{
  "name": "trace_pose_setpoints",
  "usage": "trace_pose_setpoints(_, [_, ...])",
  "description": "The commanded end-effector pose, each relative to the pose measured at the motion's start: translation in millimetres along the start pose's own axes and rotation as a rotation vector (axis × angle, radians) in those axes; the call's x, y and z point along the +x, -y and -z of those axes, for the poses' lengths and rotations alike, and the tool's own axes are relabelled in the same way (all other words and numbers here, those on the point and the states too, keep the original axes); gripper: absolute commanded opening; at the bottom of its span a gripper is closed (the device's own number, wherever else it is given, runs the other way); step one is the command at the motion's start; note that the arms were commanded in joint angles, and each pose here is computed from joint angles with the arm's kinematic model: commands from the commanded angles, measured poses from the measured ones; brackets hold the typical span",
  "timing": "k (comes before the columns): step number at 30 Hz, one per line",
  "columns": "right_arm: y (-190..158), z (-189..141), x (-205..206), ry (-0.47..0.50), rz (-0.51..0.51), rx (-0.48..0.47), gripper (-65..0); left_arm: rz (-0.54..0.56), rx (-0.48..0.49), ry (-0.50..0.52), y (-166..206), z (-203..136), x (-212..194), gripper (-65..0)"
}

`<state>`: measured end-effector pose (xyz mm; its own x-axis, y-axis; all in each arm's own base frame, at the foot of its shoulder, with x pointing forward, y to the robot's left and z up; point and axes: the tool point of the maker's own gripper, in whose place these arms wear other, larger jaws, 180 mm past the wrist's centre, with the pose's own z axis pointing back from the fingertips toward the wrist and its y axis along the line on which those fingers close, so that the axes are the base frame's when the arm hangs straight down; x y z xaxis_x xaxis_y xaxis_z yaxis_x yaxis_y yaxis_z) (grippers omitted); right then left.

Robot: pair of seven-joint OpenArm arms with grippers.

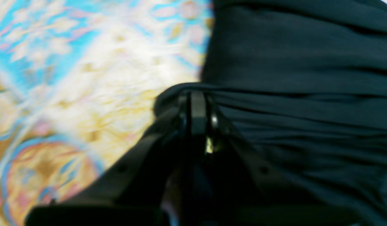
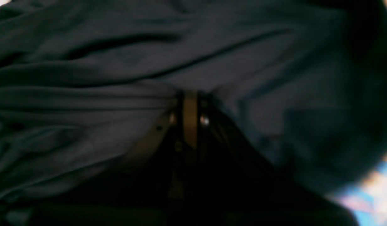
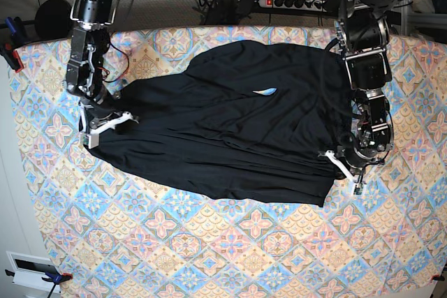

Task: Layout the t-shirt on the table in an organized manner, then fold the t-shirt properly
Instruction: 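Smooth the shirt with the left gripper and reposition the right gripper at its edge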

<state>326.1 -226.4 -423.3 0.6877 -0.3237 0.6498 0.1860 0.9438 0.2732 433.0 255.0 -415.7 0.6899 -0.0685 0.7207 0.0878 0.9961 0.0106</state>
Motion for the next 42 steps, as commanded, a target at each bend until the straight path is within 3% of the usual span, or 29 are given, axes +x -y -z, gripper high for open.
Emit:
trace_pose_setpoints(1, [6,-10,24,0.061,-0.014,-0.014,-64.4,0.004,0.009,0.044,-5,-4,14,-65.0])
trace_pose_setpoints(6, [40,-67,75,0.265,0.005,-0.104,-51.9,-0.007,-0.015,0.011,10,-1,-10,-65.0])
trace_pose_setpoints(8, [45,-79,77,0.289,0.002,-0.121,-47.6,-0.008,-0.023,0.006,14,0,-13,-65.0])
trace_pose_setpoints(13, [42,-81,60,0.261,0.025,-0.093,-42.3,0.003,-0.036,-0.008,21,1,-20,-65.0])
trace_pose_setpoints(19, [19,-73,21,0.201,0.118,-0.034,-43.0,0.048,-0.062,-0.024,36,4,-23,-65.0])
trace_pose_setpoints(28, [58,-87,-32,0.157,0.345,-0.213,-39.0,0.048,-0.062,-0.024,36,4,-23,-65.0])
trace_pose_setpoints(36, [52,-85,-43,0.141,0.382,-0.207,-38.5,0.048,-0.062,-0.024,36,4,-23,-65.0])
trace_pose_setpoints(42, [29,-76,-60,0.061,0.396,-0.157,-38.5,0.046,-0.066,-0.023,38,5,-23,-65.0])
